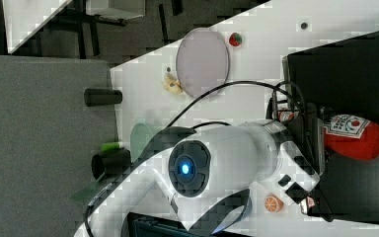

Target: Pick Ketchup from oven and place it on table.

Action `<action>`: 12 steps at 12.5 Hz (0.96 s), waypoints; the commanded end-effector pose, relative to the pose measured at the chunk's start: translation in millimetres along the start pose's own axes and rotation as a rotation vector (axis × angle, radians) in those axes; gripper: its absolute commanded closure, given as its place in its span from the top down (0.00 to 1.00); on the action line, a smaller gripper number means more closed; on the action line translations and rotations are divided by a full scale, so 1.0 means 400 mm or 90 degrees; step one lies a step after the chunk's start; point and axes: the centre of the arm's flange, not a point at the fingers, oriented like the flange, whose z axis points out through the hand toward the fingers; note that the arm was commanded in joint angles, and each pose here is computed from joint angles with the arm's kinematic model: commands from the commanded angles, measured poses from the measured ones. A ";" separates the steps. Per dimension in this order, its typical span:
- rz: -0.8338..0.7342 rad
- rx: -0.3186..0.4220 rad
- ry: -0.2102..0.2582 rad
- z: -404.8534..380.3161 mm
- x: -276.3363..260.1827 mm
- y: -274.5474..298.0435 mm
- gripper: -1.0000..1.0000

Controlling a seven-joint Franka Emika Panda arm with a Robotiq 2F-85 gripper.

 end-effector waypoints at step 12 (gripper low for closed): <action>-0.335 0.057 -0.059 -0.630 -0.376 -0.163 0.64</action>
